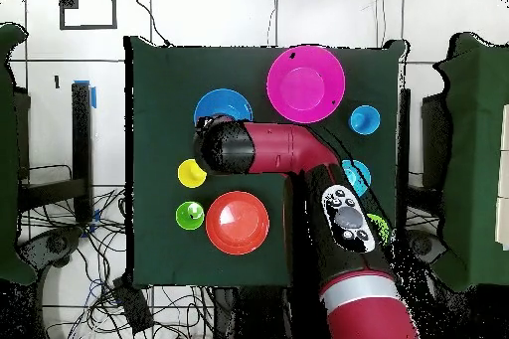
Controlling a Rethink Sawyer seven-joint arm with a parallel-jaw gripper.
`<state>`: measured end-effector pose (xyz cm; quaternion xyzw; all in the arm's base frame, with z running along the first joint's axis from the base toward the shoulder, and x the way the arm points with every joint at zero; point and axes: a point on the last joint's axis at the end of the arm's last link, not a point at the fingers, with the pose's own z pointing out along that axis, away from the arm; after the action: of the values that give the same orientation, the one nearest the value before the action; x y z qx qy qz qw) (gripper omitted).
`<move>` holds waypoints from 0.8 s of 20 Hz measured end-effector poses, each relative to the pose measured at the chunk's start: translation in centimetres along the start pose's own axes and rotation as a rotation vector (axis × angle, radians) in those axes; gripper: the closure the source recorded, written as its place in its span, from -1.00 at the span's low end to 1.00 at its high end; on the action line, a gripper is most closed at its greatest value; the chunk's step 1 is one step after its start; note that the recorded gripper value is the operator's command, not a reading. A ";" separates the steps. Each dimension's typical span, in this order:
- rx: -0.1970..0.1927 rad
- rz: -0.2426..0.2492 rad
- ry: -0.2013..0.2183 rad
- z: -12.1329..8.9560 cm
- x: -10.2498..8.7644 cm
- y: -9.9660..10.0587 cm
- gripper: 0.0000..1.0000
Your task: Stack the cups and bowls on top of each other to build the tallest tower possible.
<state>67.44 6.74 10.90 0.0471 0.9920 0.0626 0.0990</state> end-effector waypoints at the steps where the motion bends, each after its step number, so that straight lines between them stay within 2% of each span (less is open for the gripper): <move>1: -0.003 0.003 -0.001 -0.1 0.2 -0.1 -1.00; 11: -0.069 0.054 -0.062 -0.7 1.3 -1.8 -1.00; 12: -0.082 0.059 -0.077 -0.6 1.5 -1.8 -1.00; 16: -0.098 0.055 -0.087 -0.6 1.6 -1.2 -1.00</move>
<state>65.63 5.68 11.00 0.0720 0.9809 0.1116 0.1423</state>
